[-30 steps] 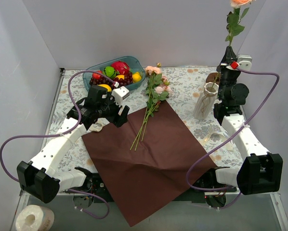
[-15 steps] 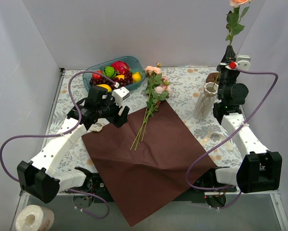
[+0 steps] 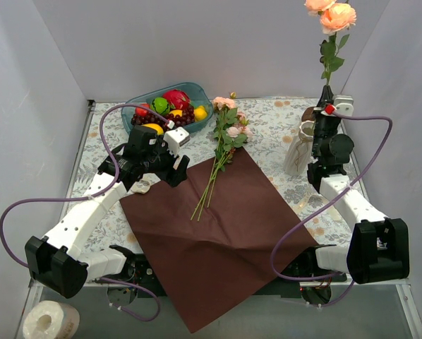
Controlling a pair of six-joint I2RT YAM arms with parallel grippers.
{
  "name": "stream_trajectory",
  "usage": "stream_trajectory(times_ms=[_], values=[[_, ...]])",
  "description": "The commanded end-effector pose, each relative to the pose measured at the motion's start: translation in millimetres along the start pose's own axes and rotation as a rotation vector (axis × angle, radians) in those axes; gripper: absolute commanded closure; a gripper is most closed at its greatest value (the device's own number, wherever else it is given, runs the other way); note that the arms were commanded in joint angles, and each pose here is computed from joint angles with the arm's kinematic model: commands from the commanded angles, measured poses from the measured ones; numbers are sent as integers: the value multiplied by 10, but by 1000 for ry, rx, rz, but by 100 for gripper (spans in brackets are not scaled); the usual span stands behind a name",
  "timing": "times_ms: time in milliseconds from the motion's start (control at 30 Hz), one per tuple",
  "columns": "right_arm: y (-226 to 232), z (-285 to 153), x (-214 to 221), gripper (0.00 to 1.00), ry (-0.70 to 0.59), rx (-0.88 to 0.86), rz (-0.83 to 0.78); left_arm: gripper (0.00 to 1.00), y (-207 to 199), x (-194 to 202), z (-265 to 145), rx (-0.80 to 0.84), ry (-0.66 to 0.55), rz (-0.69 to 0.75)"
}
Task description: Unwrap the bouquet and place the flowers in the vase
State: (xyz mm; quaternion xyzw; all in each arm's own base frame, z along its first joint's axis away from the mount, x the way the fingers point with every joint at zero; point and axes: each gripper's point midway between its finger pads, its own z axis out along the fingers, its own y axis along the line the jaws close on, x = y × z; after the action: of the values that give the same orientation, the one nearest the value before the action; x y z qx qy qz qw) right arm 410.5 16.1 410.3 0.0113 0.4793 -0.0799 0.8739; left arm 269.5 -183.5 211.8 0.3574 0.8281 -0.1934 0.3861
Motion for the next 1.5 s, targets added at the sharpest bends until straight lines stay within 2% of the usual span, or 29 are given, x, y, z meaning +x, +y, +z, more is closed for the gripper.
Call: stream_trajectory(times_ms=[0, 267, 467, 500, 600, 633, 700, 733, 833, 1100, 1200, 1267, 1300, 1467], values=[[-114, -48, -171, 99, -71, 57, 34, 29, -7, -83, -66, 5, -36, 6], [-15, -254, 53, 99, 21, 12, 104, 29, 16, -141, -97, -8, -45, 15], [60, -454, 179, 99, 137, -7, 156, 29, 3, -213, -107, 5, -63, 24], [61, -512, 233, 95, 154, -9, 159, 29, -3, -232, -105, 11, -66, 25], [88, -601, 239, 72, 178, -36, 160, 29, -2, -310, -107, 14, -78, 25], [93, -633, 290, 54, 204, -43, 151, 29, 1, -318, -105, 14, -79, 26], [107, -664, 282, 35, 217, -59, 140, 29, 11, -357, -117, 10, -89, 29], [104, -675, 270, 21, 223, -63, 138, 29, 6, -364, -119, 13, -90, 27], [65, -713, 242, 9, 251, -55, 132, 29, 0, -382, -136, 13, -99, 27], [128, -843, -99, 6, 322, -124, 215, 29, 5, -419, -182, 1, -111, 31], [280, -837, -572, 5, 255, -248, 271, 29, 31, -418, -194, -14, -103, 22], [408, -916, -614, 5, 333, -320, 290, 29, 47, -412, -190, -23, -100, 16], [421, -880, -837, 5, 310, -342, 306, 28, 59, -417, -186, -28, -98, 13], [631, -1087, -1229, 4, 305, -518, 379, 28, 39, -441, -173, -16, -99, -13]])
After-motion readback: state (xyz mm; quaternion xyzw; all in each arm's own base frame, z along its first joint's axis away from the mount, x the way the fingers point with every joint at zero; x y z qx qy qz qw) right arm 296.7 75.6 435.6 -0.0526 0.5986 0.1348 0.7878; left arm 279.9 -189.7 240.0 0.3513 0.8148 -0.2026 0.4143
